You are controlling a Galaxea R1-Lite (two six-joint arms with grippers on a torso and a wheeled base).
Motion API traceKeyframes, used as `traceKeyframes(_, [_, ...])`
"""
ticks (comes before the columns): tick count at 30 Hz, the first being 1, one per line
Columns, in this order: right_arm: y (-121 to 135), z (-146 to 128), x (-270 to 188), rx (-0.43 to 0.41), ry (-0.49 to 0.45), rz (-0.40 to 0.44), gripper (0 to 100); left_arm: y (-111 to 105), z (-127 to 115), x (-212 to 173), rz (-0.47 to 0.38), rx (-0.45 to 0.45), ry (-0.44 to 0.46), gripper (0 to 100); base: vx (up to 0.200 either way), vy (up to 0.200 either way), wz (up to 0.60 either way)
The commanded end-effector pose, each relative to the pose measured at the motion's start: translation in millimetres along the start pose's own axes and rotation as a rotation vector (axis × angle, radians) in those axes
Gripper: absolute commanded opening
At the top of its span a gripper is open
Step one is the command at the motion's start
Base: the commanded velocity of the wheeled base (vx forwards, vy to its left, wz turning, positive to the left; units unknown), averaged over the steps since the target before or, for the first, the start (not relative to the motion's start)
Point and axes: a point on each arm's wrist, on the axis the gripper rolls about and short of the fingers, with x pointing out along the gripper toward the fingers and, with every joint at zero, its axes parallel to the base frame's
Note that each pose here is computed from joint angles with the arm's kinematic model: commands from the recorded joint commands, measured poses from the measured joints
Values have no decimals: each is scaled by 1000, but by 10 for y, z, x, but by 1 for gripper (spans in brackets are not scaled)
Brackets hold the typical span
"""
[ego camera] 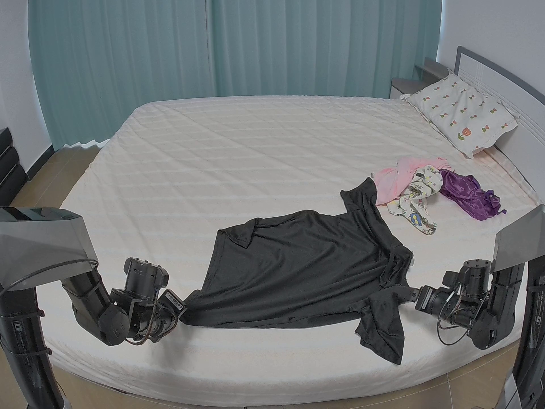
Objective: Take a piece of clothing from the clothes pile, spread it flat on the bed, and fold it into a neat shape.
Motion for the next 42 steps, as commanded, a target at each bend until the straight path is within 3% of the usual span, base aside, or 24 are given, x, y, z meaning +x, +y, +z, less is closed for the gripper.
traceKeyframes(1, [132,-240,-314,-9,138,48,100,12,16,7,2,-6,-4,0,0,0,0])
traceKeyframes(6, [194,-453,-411,-85,248,58,100,10,12,7,2,-3,-3,0,0,0,0])
traceKeyframes(10, [231,-530,-421,-120,285,67,100,10,16,7,1,-4,-4,0,0,0,0])
traceKeyframes(17, [156,-642,-375,-114,338,30,100,5,16,0,-8,-4,9,0,0,0,0])
traceKeyframes(18, [143,-650,-379,-114,341,21,0,5,16,0,-8,-4,9,0,0,0,0])
traceKeyframes(26, [37,-552,-450,-86,300,-58,0,11,18,0,-6,-5,9,0,0,0,0])
traceKeyframes(36, [-154,-403,-727,-92,355,-160,0,31,-5,-28,2,2,16,0,0,0,0])
traceKeyframes(42, [-311,-361,-807,-88,359,-207,0,43,-88,-204,3,75,39,0,0,0,0])
